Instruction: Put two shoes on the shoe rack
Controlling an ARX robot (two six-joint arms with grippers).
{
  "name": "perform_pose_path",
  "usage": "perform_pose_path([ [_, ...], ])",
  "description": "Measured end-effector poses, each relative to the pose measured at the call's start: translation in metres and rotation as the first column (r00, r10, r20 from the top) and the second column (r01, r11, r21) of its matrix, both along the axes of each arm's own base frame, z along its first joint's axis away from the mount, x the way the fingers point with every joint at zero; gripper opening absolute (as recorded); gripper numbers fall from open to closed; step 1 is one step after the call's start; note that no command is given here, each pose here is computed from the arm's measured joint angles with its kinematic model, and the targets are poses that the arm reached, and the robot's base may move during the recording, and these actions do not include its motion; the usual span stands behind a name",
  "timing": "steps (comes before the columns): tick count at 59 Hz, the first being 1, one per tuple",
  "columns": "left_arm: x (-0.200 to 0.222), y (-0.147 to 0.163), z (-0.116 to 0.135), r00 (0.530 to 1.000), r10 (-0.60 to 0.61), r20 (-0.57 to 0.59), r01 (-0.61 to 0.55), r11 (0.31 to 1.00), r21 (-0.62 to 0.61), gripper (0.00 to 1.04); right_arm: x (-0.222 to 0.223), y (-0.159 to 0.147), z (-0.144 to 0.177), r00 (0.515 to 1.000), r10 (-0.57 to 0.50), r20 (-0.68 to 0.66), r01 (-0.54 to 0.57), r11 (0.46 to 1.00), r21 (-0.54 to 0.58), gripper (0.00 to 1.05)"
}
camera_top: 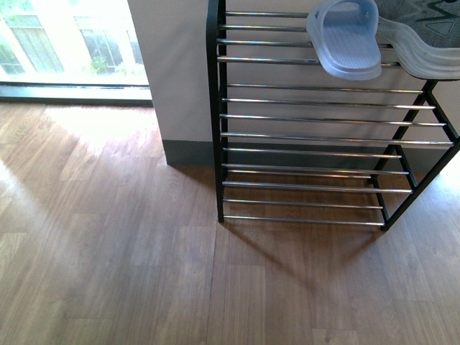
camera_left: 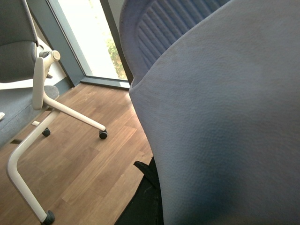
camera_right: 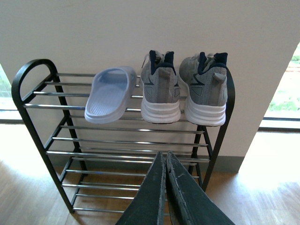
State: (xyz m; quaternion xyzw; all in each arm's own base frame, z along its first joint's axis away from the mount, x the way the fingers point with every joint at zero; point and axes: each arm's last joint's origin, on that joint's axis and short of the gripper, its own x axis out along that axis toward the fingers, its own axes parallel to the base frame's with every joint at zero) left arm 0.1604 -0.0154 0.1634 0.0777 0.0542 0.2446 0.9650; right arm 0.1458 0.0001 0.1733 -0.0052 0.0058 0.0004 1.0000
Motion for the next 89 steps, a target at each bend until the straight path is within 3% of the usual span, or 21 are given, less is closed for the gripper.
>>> perform_pose_path([
  [89,0.0,0.0,0.0,1.0,0.0,0.0,0.0,1.0,0.0,0.02,-0.045,0.0,-0.005,1.0,0.0,-0.003,0.0,1.0,0.0,0.01],
])
